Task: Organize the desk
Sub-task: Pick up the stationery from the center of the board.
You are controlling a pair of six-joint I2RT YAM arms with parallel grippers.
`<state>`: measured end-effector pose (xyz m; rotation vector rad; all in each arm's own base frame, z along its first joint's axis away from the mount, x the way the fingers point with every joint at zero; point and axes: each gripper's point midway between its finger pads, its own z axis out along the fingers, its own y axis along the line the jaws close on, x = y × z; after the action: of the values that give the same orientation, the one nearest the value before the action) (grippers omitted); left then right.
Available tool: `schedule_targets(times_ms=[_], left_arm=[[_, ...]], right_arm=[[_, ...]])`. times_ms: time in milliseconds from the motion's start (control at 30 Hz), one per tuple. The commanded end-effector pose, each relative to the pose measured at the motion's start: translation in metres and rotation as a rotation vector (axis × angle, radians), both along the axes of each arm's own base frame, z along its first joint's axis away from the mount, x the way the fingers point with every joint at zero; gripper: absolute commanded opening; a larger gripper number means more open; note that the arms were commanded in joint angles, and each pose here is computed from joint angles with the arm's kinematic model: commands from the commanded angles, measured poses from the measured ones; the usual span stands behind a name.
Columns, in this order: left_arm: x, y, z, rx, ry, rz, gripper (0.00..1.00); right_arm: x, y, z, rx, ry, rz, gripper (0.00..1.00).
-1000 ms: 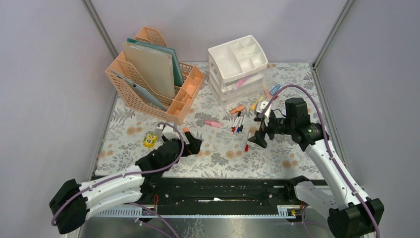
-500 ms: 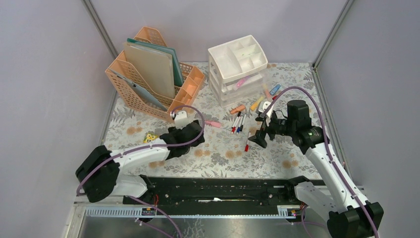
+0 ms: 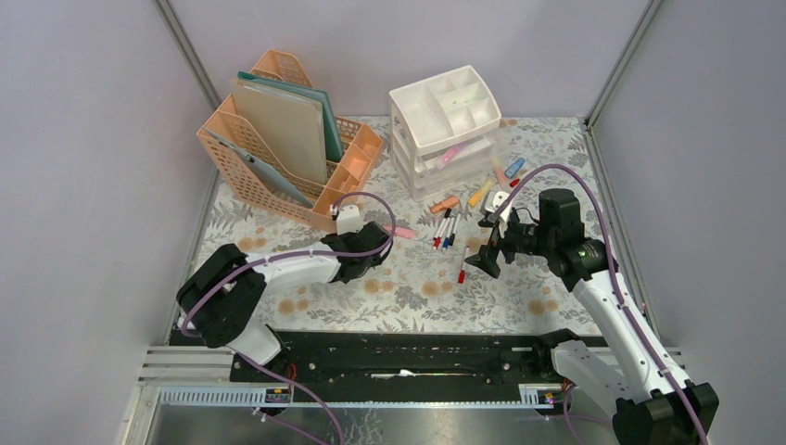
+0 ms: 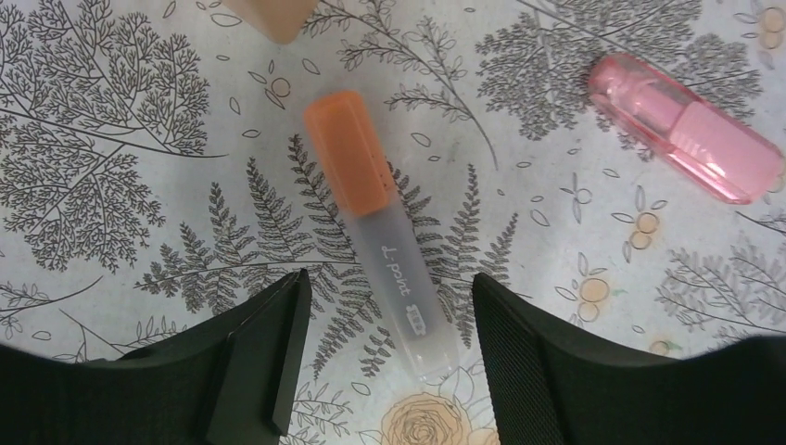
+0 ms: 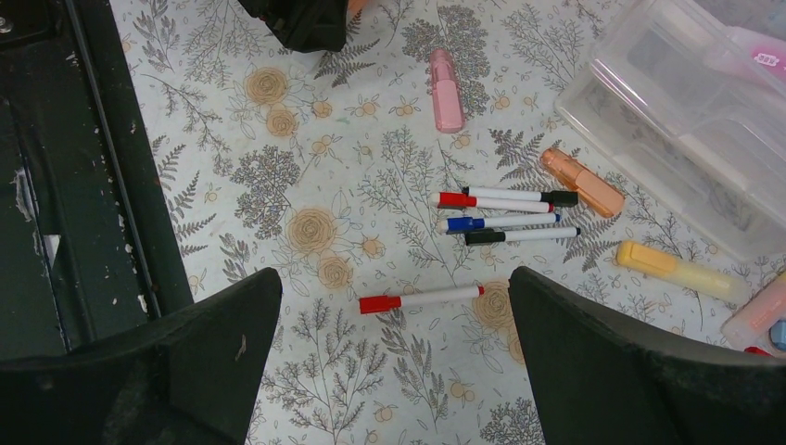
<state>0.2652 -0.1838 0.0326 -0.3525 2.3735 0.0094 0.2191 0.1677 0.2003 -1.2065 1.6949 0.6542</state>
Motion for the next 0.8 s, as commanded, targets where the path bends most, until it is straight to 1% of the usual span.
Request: schedule_targets(times_ms=[0,167,533,667,767], left_arm=[[0.012,-0.003,0.003,0.002,-0.011,0.014,0.67],[0.016,-0.001,-0.002,0.024,-0.003,0.023,0.64],[0.024,0.002,-0.017,0.064,0.039,0.026,0.59],[0.022,0.002,-0.023,0.072,0.057,0.021,0.53],[0.021,0.004,-0.025,0.076,0.064,0.017,0.44]], right_arm=[[0.004,0.002,0.005,0.017,-0.030,0.008,1.00],[0.003,0.003,0.004,0.022,-0.024,0.015,1.00],[0.001,0.005,0.004,0.032,-0.015,0.031,1.00],[0.001,0.005,0.004,0.034,-0.014,0.033,1.00],[0.000,0.006,0.004,0.036,-0.011,0.036,1.00]])
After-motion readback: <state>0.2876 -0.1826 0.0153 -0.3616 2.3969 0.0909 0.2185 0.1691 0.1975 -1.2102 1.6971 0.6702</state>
